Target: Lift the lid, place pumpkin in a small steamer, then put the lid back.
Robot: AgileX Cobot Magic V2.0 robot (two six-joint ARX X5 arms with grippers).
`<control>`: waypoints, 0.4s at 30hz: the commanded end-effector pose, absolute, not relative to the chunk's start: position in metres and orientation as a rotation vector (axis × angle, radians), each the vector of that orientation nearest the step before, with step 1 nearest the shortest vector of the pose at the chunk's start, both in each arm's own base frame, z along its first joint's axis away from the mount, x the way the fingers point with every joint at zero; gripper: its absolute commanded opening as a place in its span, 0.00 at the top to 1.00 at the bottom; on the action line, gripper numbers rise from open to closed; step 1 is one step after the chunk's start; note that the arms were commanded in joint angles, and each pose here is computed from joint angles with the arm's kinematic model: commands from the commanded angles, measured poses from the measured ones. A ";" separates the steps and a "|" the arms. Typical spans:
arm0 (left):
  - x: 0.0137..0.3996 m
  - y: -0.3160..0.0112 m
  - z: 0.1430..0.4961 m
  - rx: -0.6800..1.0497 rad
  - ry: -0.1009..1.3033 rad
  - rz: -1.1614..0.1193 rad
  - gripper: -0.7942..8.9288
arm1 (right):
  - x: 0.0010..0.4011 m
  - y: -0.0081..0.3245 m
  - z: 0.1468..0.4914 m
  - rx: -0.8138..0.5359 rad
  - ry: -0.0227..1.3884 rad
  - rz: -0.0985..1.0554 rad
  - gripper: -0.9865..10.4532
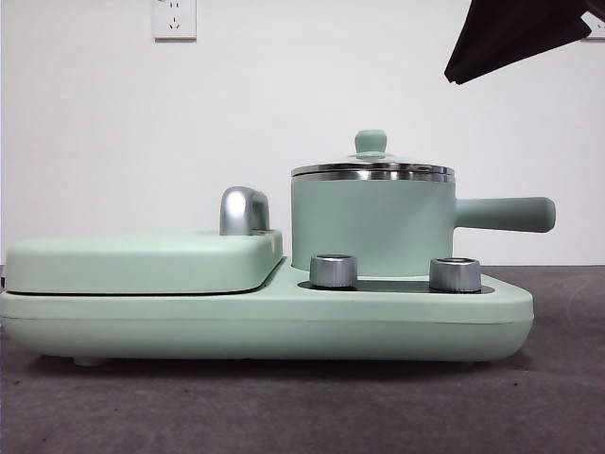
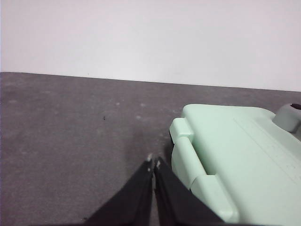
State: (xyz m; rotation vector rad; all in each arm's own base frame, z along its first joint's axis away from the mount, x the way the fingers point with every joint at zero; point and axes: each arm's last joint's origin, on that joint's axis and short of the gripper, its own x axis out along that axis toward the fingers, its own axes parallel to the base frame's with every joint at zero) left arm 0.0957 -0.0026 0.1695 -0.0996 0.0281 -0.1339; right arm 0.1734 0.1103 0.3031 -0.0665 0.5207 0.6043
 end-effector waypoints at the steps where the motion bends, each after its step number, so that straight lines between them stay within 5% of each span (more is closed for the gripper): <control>1: 0.097 -0.002 0.165 -0.104 0.027 -0.131 0.91 | 0.174 0.112 0.311 -0.064 0.490 0.613 0.88; 12: 0.097 -0.002 0.165 -0.104 0.026 -0.131 0.91 | 0.174 0.112 0.311 -0.062 0.483 0.613 0.88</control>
